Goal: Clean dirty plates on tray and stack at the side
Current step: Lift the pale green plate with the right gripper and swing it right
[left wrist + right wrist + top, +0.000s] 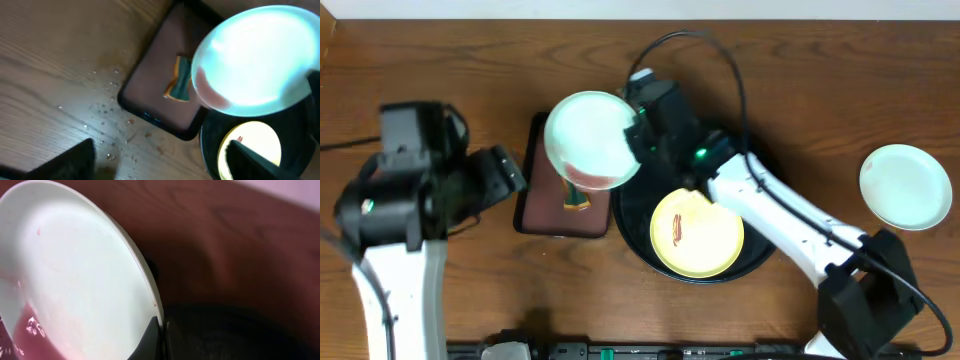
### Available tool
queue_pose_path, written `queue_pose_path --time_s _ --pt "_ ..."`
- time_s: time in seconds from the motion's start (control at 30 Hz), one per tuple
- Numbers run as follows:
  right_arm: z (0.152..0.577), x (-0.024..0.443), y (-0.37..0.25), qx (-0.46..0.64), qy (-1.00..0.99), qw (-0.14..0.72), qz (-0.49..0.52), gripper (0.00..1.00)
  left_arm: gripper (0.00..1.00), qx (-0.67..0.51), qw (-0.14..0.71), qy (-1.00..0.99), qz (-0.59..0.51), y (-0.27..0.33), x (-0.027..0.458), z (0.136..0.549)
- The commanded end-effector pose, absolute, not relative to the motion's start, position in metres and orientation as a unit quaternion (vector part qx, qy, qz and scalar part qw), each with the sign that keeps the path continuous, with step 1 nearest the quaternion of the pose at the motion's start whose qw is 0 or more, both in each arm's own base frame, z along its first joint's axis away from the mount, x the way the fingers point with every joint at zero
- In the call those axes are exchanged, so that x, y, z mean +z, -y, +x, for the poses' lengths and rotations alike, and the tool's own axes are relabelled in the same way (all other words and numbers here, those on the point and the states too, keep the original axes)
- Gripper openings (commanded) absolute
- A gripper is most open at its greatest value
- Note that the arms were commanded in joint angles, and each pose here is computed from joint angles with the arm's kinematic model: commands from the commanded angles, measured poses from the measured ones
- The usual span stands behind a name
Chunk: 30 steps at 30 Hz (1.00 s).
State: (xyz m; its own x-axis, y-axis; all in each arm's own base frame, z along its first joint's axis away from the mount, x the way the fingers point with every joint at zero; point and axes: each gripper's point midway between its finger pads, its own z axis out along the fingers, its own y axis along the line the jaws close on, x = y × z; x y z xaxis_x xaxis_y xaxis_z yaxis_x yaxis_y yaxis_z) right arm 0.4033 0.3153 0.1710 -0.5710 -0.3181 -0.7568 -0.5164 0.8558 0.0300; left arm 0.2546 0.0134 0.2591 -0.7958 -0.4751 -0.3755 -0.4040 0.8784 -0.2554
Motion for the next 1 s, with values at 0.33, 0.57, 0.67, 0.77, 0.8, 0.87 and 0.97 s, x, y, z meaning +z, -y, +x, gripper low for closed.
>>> queue_pose_path --time_s 0.33,0.57,0.67,0.77,0.8,0.87,0.97 --pt "0.386 0.243 -0.342 -0.216 -0.702 0.531 -0.422 0.01 0.87 -0.053 0.298 -0.922 -0.243 -0.027 0.296 0.221" --pt "0.374 0.263 -0.351 -0.284 -0.655 0.539 -0.447 0.01 0.87 -0.053 0.296 -0.922 -0.243 -0.027 0.295 0.222" --pt "0.372 0.274 -0.353 -0.311 -0.635 0.544 -0.452 0.01 0.87 -0.052 0.297 -0.922 -0.243 -0.027 0.295 0.222" --pt "0.368 0.275 -0.358 -0.315 -0.625 0.545 -0.462 0.01 0.87 -0.052 0.297 -0.922 -0.243 -0.027 0.295 0.222" --pt "0.368 0.275 -0.358 -0.316 -0.623 0.544 -0.464 0.01 0.87 -0.052 0.296 -0.922 -0.243 -0.027 0.295 0.222" --pt "0.368 0.276 -0.358 -0.316 -0.623 0.544 -0.464 0.01 0.87 -0.052 0.296 -0.922 -0.243 -0.027 0.295 0.222" --pt "0.368 0.277 -0.359 -0.320 -0.618 0.544 -0.468 0.01 0.87 -0.052 0.296 -0.922 -0.243 -0.027 0.295 0.222"
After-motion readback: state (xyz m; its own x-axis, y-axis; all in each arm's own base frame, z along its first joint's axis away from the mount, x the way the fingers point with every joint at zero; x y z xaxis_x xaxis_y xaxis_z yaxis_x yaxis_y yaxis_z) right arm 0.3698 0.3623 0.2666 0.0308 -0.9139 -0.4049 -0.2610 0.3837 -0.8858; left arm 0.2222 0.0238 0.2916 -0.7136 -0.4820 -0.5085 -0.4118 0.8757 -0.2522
